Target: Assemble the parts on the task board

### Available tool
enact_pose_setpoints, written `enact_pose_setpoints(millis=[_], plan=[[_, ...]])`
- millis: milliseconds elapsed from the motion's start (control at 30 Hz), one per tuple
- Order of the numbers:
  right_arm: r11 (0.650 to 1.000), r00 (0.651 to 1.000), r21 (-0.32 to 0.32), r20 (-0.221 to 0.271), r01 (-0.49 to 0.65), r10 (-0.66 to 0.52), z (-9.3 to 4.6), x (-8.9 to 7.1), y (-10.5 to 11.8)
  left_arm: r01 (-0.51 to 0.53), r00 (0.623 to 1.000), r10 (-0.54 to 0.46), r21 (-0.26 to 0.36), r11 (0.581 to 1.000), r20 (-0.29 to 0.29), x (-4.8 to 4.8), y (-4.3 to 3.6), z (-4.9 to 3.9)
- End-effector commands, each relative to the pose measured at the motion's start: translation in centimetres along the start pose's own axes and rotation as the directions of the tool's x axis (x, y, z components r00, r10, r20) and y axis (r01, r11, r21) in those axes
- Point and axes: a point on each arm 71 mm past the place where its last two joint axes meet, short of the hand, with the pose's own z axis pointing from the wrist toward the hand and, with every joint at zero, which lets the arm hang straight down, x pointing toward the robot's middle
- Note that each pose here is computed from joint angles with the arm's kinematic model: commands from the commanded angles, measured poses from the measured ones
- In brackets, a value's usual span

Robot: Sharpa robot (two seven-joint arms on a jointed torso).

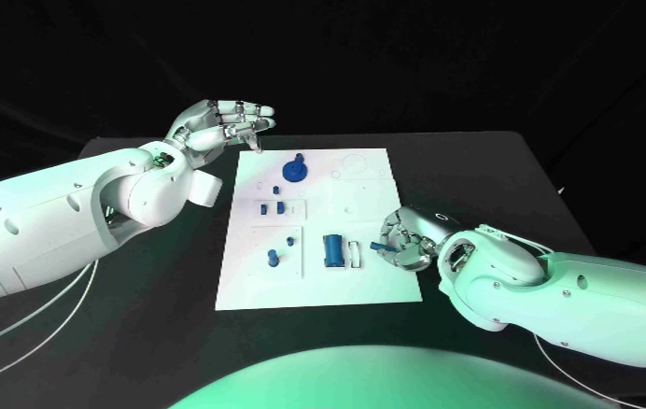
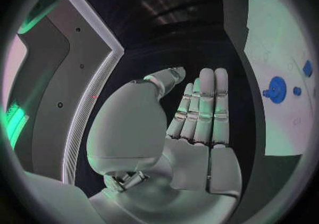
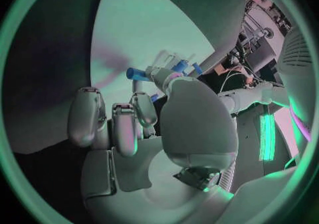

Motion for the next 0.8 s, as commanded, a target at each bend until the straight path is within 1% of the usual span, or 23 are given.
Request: enact_pose_setpoints(millis=[33,300,500,800], plan=[[1.0,1.0,-0.01,0.015,-0.024,0.024,0.2,0.0,0.5,0.01,1.0,-0.01,0.005,1.0,-0.01,0.26,-0.07,0.1],[0.998,0.999,-0.019,-0.002,-0.052,0.052,0.9,0.4,1.4,0.011,1.0,-0.011,0.005,1.0,-0.013,0.34,-0.07,0.14],[0.997,0.996,-0.009,-0.05,-0.08,0.079,1.6,1.0,1.8,0.012,1.0,-0.011,0.005,1.0,-0.015,0.42,-0.07,0.17],[0.995,0.989,-0.008,-0.11,-0.099,0.097,2.2,1.9,2.3,0.014,1.0,-0.014,-0.001,1.0,-0.021,0.49,-0.03,0.2]])
